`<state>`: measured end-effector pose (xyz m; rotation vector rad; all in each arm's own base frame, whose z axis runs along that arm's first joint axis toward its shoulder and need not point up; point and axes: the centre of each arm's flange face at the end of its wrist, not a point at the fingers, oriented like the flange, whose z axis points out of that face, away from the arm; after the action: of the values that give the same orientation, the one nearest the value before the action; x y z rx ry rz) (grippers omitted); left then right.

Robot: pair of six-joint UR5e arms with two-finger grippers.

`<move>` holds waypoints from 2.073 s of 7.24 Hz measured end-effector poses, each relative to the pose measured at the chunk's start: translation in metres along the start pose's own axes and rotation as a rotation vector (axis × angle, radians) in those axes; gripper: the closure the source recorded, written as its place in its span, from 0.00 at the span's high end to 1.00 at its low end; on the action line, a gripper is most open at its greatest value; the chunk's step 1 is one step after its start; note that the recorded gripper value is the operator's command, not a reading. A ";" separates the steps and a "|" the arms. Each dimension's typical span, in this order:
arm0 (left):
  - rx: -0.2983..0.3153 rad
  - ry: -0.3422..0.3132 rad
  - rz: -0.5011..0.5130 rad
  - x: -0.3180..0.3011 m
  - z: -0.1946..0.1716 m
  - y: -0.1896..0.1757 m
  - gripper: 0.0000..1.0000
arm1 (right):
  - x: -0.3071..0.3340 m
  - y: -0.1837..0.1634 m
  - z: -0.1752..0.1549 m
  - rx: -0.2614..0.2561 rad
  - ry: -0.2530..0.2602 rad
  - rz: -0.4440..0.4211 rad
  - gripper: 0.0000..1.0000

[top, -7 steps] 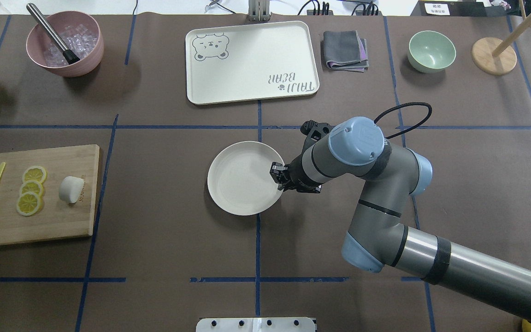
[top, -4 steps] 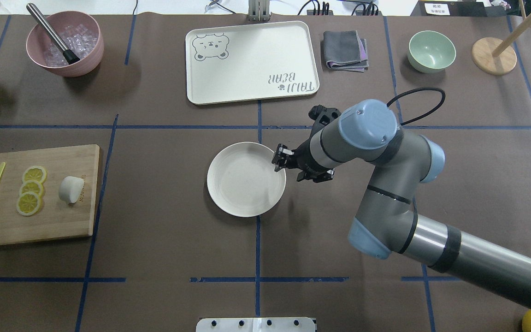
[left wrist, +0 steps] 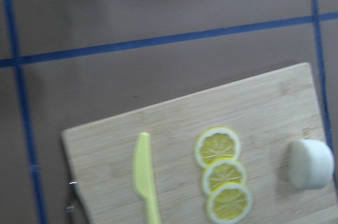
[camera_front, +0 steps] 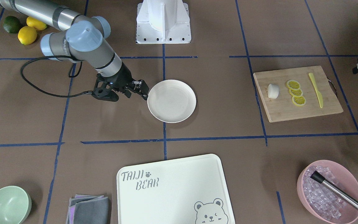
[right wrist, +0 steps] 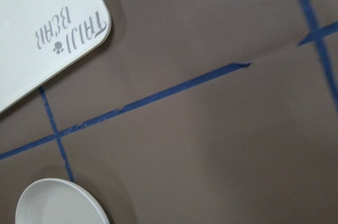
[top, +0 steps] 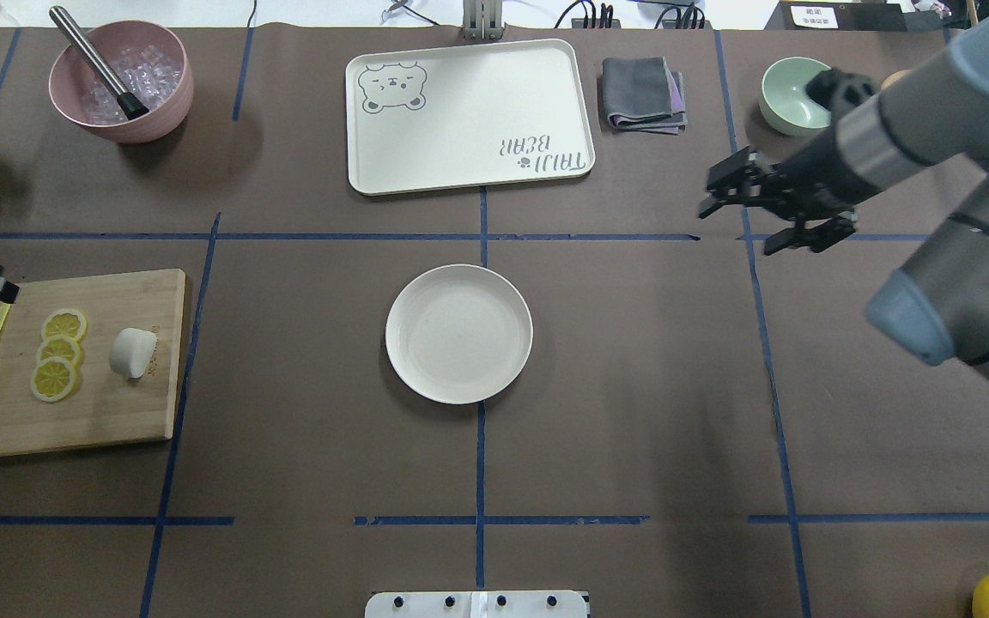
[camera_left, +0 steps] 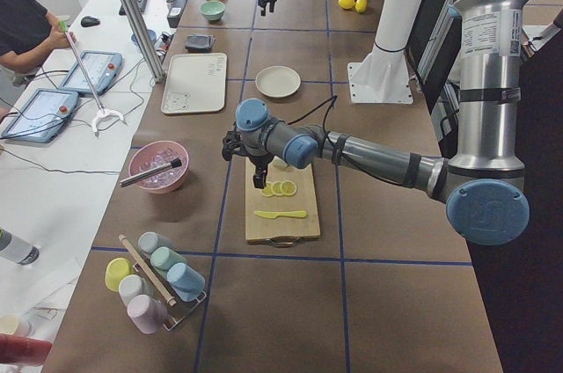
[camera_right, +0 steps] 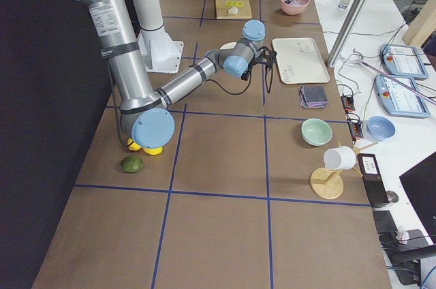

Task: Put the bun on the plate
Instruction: 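Release the plate and withdraw the right gripper while the left gripper reaches the bun, then grasp the small white bun on the cutting board with the left gripper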

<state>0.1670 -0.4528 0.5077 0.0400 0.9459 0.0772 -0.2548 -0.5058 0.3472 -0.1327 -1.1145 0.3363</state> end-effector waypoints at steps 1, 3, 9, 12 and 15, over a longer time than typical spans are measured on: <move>0.029 -0.010 -0.021 0.029 0.027 0.009 1.00 | 0.057 -0.017 -0.032 0.017 0.014 -0.046 1.00; 0.074 -0.058 0.006 0.069 0.070 0.023 1.00 | 0.166 -0.033 -0.067 0.078 0.111 -0.224 1.00; 0.061 -0.097 0.082 0.107 0.122 0.037 0.86 | 0.253 -0.055 -0.113 0.075 0.281 -0.427 1.00; 0.055 -0.115 0.078 0.100 0.129 0.039 0.50 | 0.253 -0.055 -0.113 0.076 0.282 -0.429 1.00; 0.059 -0.109 0.079 0.103 0.126 0.040 0.37 | 0.253 -0.054 -0.114 0.072 0.274 -0.427 1.00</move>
<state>0.3274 -0.4048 0.5007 0.1352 0.8374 0.1194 -0.0420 -0.4661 0.5287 0.1207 -0.8307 -0.0248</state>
